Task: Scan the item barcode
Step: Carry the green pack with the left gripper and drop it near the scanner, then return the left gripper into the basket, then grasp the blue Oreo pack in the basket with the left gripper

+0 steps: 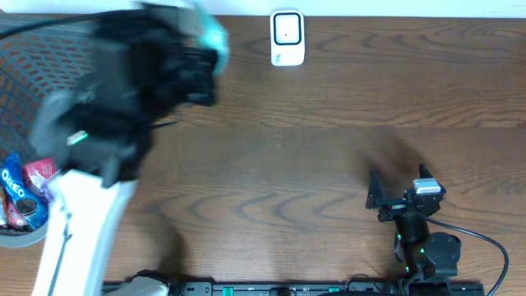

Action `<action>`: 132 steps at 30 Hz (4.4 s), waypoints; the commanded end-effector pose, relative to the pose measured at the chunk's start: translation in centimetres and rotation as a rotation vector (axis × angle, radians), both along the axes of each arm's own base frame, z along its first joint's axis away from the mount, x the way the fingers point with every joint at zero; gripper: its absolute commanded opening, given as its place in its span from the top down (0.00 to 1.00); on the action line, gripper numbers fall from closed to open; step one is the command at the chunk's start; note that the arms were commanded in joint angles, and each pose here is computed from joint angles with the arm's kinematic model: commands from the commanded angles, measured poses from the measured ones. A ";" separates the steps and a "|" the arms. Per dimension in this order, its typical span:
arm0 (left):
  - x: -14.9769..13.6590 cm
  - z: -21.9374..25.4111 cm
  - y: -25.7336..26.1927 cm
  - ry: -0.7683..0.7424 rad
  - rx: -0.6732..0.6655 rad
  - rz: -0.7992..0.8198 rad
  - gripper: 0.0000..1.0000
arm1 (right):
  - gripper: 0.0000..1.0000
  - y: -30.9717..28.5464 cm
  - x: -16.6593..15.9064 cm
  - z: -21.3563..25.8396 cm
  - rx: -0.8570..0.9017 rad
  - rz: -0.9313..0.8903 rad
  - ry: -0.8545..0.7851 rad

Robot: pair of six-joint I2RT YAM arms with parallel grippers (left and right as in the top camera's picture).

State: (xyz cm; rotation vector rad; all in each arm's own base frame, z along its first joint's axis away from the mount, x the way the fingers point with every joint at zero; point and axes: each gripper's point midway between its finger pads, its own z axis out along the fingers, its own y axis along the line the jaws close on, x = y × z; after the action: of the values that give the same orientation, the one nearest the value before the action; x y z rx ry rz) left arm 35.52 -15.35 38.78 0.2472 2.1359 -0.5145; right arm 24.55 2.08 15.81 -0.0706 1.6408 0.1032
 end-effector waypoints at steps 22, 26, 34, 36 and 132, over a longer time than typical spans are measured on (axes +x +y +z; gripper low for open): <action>4.4 -27.0 -22.9 -0.018 0.579 -0.674 0.93 | 0.01 0.1 0.0 0.0 0.014 0.002 0.002; 4.2 -26.5 -23.6 -0.049 0.579 -0.689 0.07 | 0.01 0.1 0.0 0.0 0.014 0.002 0.002; 7.6 -23.4 -19.9 -0.093 0.660 -0.447 0.02 | 0.01 0.1 0.0 0.0 0.014 0.002 0.002; 8.1 -21.1 -18.8 -0.107 0.624 -0.376 0.02 | 0.01 0.1 0.0 0.0 0.014 0.002 0.002; -9.5 -24.1 42.2 0.938 0.107 1.458 0.93 | 0.01 0.1 0.0 0.0 0.014 0.002 0.002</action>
State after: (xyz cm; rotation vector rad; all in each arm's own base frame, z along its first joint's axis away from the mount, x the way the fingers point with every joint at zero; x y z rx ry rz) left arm 23.52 27.33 9.54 -1.7717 2.6107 0.5480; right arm 24.55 2.08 15.81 -0.0706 1.6408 0.1032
